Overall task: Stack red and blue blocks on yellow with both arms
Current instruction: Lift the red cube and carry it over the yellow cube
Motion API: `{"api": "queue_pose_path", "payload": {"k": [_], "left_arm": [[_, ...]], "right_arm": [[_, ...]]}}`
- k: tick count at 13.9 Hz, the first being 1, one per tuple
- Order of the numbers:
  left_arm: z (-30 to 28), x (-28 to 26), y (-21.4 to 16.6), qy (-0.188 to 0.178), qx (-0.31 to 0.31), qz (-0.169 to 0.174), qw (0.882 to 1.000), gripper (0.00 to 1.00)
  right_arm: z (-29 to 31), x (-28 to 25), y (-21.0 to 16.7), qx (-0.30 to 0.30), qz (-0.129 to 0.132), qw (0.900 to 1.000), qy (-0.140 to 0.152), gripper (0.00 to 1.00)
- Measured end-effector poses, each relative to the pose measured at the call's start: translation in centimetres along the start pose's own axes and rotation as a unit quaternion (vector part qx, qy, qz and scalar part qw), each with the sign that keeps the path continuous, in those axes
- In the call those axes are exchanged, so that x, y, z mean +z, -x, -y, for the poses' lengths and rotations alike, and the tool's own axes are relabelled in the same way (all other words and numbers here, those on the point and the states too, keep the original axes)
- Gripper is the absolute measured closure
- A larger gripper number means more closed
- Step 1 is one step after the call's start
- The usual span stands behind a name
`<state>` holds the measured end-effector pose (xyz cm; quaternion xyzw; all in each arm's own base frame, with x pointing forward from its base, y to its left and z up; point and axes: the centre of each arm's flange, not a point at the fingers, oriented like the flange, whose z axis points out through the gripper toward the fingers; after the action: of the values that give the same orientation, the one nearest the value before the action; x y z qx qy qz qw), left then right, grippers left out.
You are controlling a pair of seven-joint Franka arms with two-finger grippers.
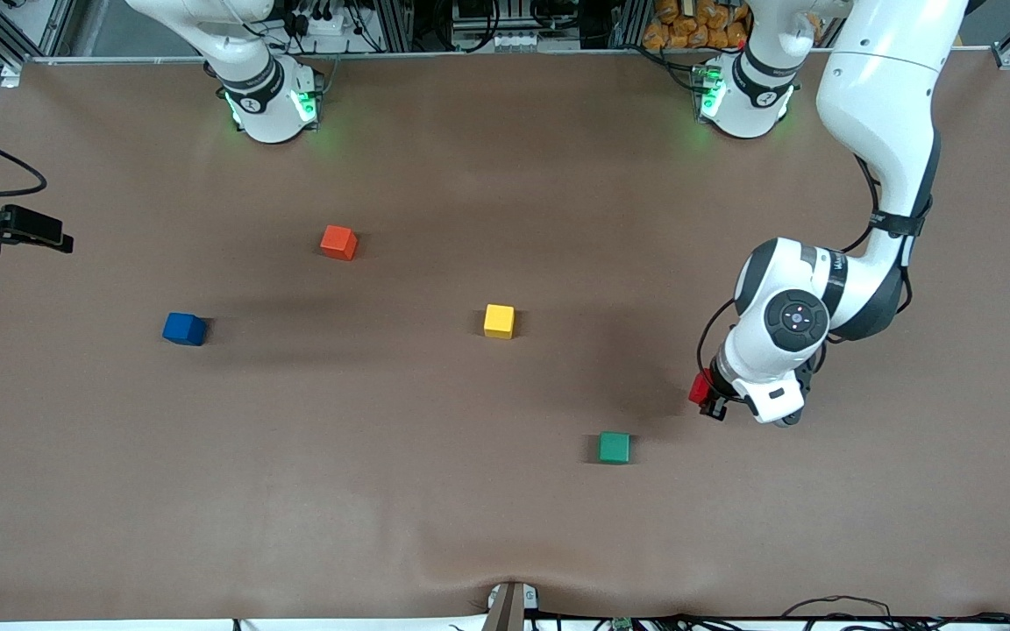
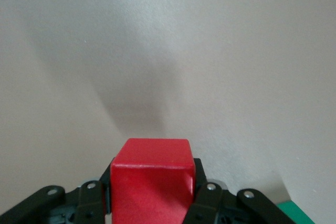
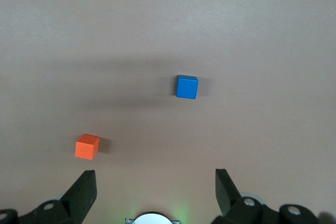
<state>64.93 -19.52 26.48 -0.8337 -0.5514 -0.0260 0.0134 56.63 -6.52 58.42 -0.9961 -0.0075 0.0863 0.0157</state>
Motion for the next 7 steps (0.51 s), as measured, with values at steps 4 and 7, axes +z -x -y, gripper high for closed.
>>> {"api": "queue_pose_path", "payload": {"k": [4,7], "left_arm": [[-0.9,-1.6,2.6,-0.003,-0.013,0.009,1.0,0.44],[-1.5,-2.7,6.1,-0.003,-0.027,0.014,1.0,0.44]], "right_arm": [[0.0,0.0,0.0,0.0,0.0,1.0,-0.001,0.0],[0.1,0.0,0.0,0.0,-0.001,1.0,-0.001,0.0]]}}
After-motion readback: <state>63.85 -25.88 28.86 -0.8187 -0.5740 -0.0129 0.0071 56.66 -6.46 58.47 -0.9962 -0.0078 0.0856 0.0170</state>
